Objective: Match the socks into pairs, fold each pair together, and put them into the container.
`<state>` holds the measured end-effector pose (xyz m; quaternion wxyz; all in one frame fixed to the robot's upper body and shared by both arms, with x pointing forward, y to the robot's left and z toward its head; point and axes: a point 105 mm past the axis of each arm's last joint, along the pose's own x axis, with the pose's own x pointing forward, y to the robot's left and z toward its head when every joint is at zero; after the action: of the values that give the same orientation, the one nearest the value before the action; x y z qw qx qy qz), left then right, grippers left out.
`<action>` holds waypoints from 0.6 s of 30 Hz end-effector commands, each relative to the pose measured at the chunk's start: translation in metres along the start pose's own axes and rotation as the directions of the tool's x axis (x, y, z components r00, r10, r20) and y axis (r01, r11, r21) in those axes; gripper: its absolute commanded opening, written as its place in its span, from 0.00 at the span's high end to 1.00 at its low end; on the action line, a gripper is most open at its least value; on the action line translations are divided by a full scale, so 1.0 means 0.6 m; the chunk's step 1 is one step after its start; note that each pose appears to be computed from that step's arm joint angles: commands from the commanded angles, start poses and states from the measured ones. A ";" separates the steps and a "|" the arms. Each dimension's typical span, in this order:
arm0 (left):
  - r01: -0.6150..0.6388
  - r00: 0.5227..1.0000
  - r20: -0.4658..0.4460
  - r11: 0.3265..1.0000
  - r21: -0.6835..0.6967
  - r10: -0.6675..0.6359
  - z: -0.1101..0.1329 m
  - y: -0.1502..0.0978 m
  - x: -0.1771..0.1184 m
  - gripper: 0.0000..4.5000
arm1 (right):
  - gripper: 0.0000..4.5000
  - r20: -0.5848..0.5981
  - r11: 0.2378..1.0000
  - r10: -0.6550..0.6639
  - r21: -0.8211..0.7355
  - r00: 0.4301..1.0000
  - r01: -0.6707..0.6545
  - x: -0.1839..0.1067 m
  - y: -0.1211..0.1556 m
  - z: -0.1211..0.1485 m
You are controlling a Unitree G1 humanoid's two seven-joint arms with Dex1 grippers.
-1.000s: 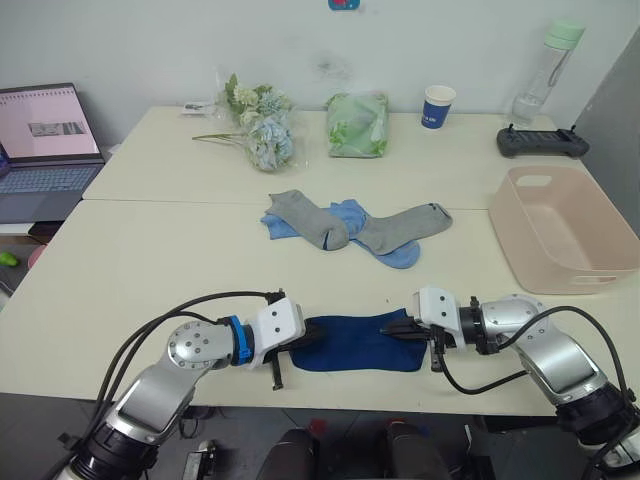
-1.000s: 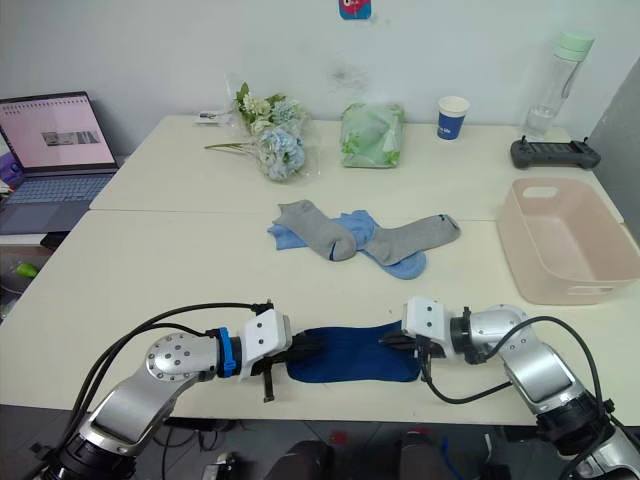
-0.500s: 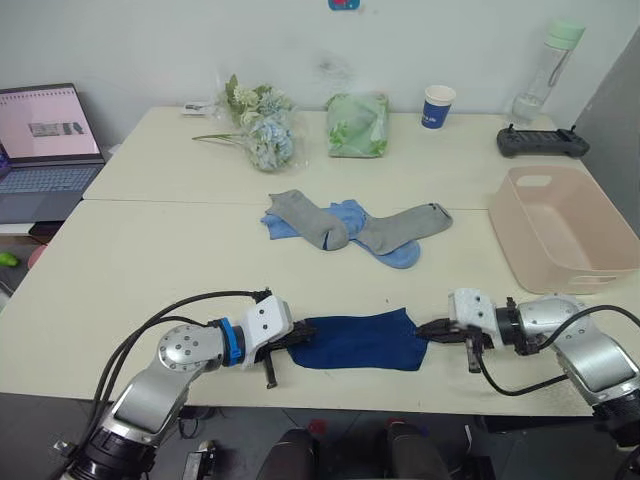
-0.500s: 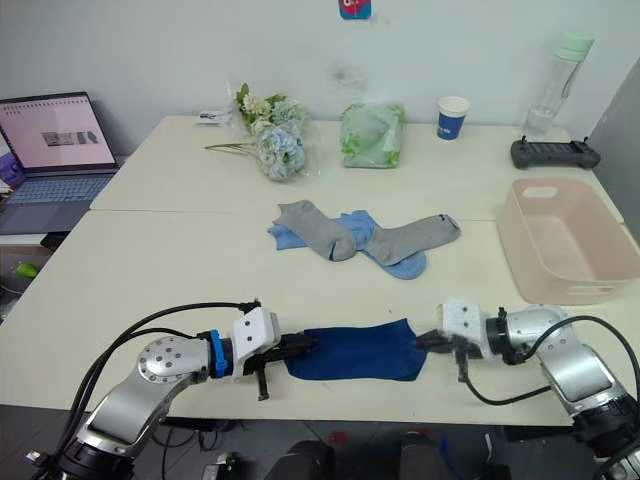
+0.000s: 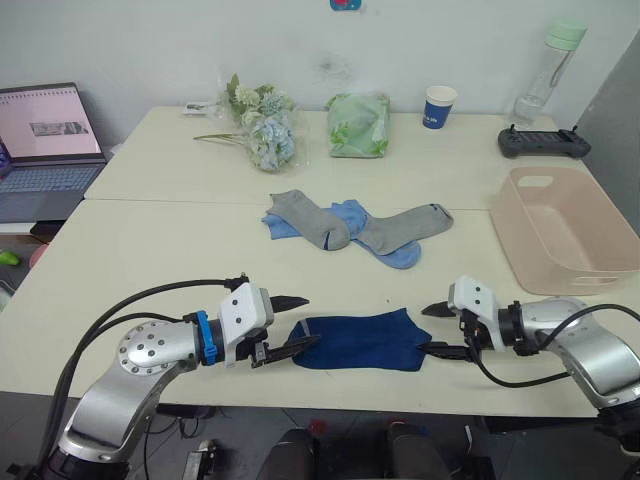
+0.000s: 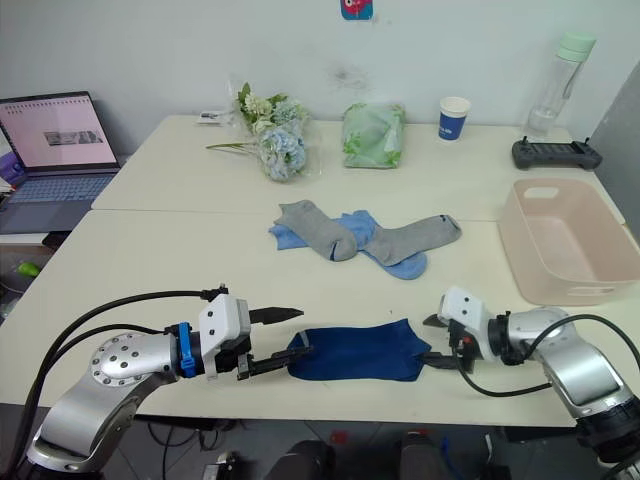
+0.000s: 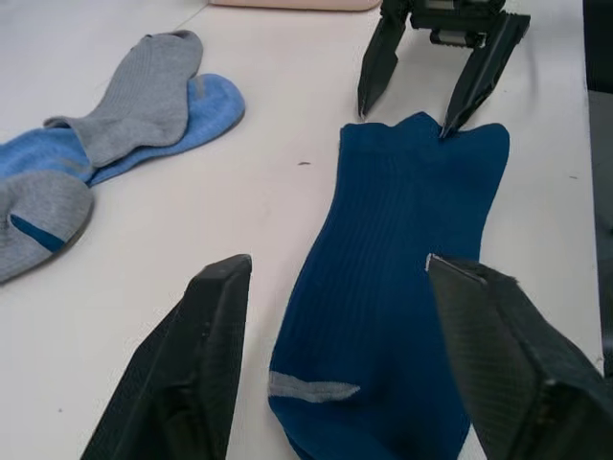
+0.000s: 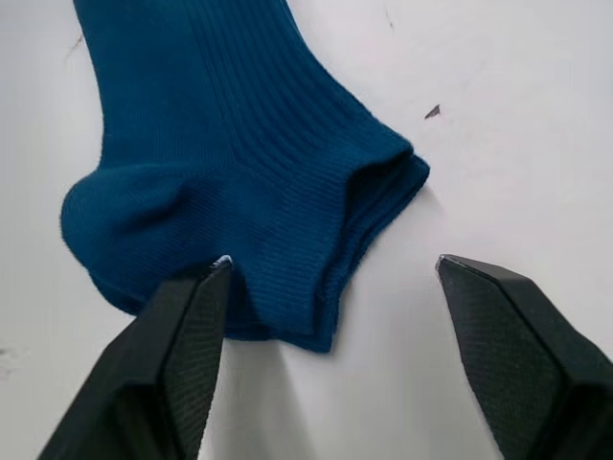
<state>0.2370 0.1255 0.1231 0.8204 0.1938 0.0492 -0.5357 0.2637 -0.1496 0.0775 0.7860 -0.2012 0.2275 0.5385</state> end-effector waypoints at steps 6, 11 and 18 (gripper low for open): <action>-0.011 1.000 0.023 0.999 0.037 0.010 0.007 0.002 0.005 0.36 | 0.80 -0.010 0.998 0.054 -0.022 0.998 -0.054 0.003 0.021 -0.001; 0.007 0.999 0.038 0.999 0.037 -0.009 0.009 -0.003 0.014 0.36 | 0.99 0.015 0.997 0.060 0.053 0.998 -0.061 -0.009 0.011 0.002; 0.074 0.993 0.088 0.997 0.014 -0.075 0.018 -0.013 0.056 0.45 | 1.00 0.030 0.980 0.116 0.158 0.993 -0.119 -0.045 -0.007 0.011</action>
<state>0.2407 0.0963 0.1181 0.8028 0.1735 0.0284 -0.5698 0.2575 -0.1647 0.0858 0.7699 -0.1229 0.2832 0.5585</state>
